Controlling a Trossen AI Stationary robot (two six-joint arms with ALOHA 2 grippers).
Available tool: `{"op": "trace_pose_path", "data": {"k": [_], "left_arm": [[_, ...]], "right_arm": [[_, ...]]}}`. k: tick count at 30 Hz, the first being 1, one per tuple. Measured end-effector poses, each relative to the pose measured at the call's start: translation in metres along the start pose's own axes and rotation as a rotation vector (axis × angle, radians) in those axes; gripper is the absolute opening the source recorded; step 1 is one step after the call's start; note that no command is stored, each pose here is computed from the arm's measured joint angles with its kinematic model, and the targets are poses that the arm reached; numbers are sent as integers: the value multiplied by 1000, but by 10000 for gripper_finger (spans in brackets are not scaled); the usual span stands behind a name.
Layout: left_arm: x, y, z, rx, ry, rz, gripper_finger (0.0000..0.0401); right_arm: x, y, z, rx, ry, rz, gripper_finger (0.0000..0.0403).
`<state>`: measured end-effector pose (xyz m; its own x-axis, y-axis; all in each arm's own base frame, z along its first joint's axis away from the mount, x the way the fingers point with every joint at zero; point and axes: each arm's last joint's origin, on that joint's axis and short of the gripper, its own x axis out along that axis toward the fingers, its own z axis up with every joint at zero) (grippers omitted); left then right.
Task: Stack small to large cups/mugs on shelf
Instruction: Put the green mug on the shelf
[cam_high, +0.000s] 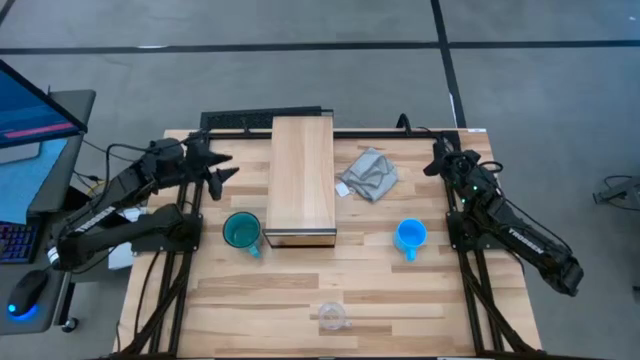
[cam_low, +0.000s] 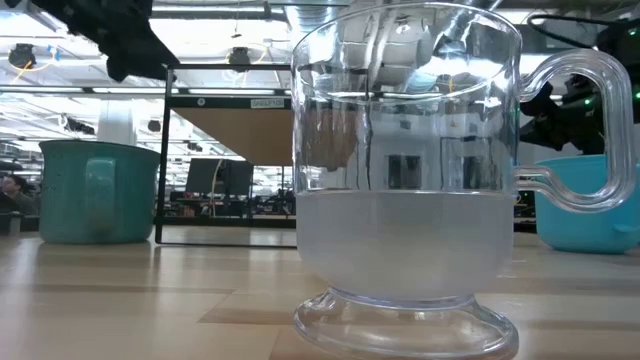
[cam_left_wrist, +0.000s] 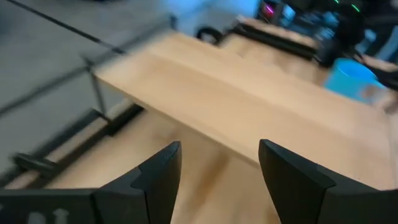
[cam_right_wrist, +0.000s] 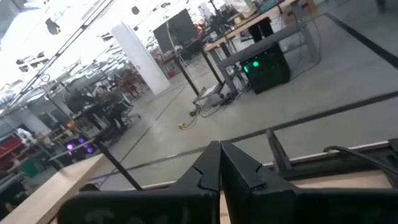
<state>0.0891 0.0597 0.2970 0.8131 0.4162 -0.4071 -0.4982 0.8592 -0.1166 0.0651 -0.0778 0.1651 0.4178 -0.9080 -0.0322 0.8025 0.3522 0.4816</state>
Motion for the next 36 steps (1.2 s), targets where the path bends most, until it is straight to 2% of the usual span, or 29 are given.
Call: {"op": "trace_pose_path", "data": {"k": [4, 12, 16, 26, 36], "left_arm": [[0, -3, -8, -40, 83, -99, 206], [-4, -4, -25, -241, 280, -133, 206], [-5, -6, -30, -267, 345, -194, 206], [-5, -14, -37, -95, 421, -214, 204], [24, -23, -48, 12, 692, -140, 160]], "right_arm": [[1, -1, 0, -1, -2, -12, 33], [1, -2, 1, -1, -7, -22, 33], [1, -2, 1, -1, -6, -23, 33], [1, -2, 1, -1, -6, -22, 33], [1, -2, 1, -1, -5, -20, 33]]}}
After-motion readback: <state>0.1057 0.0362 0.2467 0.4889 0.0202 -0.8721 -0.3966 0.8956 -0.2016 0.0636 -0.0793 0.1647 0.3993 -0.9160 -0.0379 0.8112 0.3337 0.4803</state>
